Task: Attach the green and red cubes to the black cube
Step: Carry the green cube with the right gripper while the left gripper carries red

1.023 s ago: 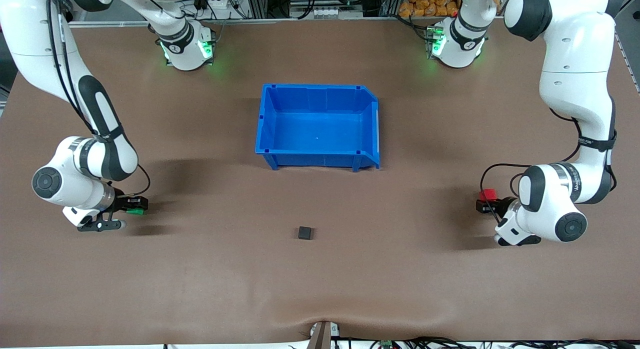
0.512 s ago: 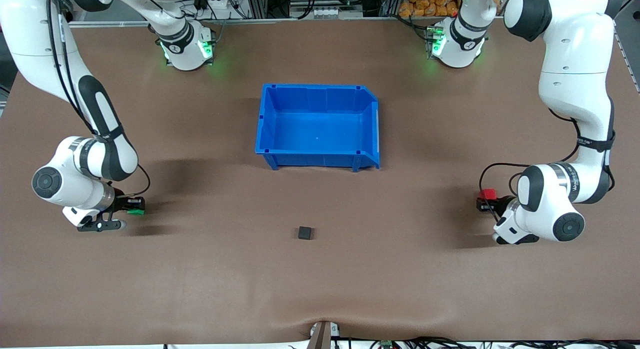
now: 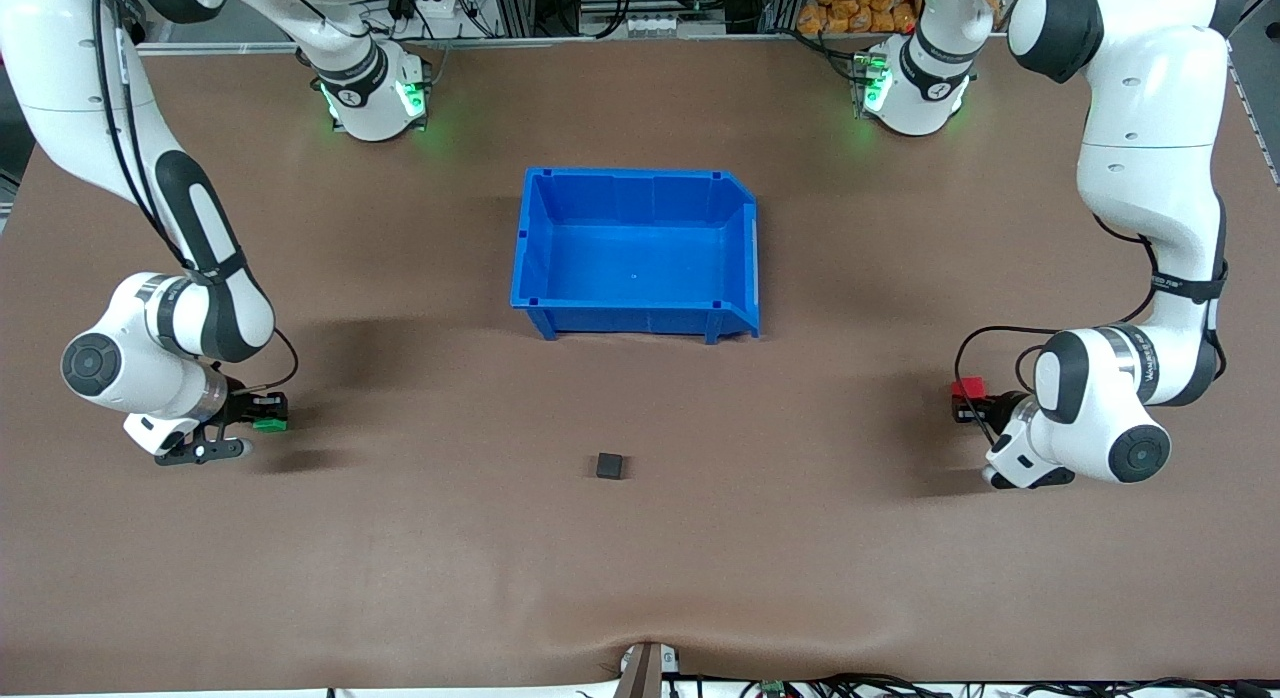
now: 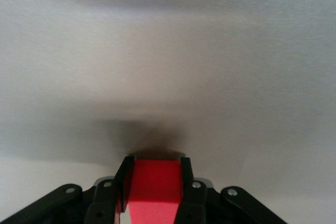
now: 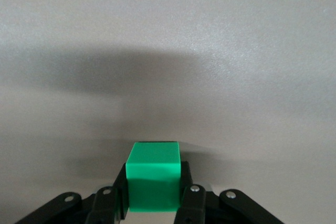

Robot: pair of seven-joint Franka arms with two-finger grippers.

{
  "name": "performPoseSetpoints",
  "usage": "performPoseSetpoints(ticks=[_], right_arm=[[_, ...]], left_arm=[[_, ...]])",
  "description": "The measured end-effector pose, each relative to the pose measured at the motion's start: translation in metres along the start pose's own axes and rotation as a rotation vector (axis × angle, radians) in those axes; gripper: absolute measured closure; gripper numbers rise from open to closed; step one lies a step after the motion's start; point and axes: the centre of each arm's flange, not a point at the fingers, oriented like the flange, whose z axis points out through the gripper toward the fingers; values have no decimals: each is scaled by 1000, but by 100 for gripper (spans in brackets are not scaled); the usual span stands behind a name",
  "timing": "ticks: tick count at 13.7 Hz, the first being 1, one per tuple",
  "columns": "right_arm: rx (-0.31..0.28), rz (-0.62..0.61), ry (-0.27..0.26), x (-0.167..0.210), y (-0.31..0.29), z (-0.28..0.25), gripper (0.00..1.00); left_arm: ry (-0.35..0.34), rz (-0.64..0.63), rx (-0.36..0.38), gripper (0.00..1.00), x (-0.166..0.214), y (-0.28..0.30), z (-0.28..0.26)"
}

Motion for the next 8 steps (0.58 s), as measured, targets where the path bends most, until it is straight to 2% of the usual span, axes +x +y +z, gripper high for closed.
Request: performPoseSetpoints(ticks=[2,6,8], right_arm=[[-5,-52,6,-1,7,-3,61],[-19,-174,36,3,16,-19,61],[-32,-269,58,6,21,-33,61]], left_arm=[[-9,-61,-56,61,0,4,1],[-6,-166,-76,61,1,30,1],[3,-236,-113,61,6,52,-1]])
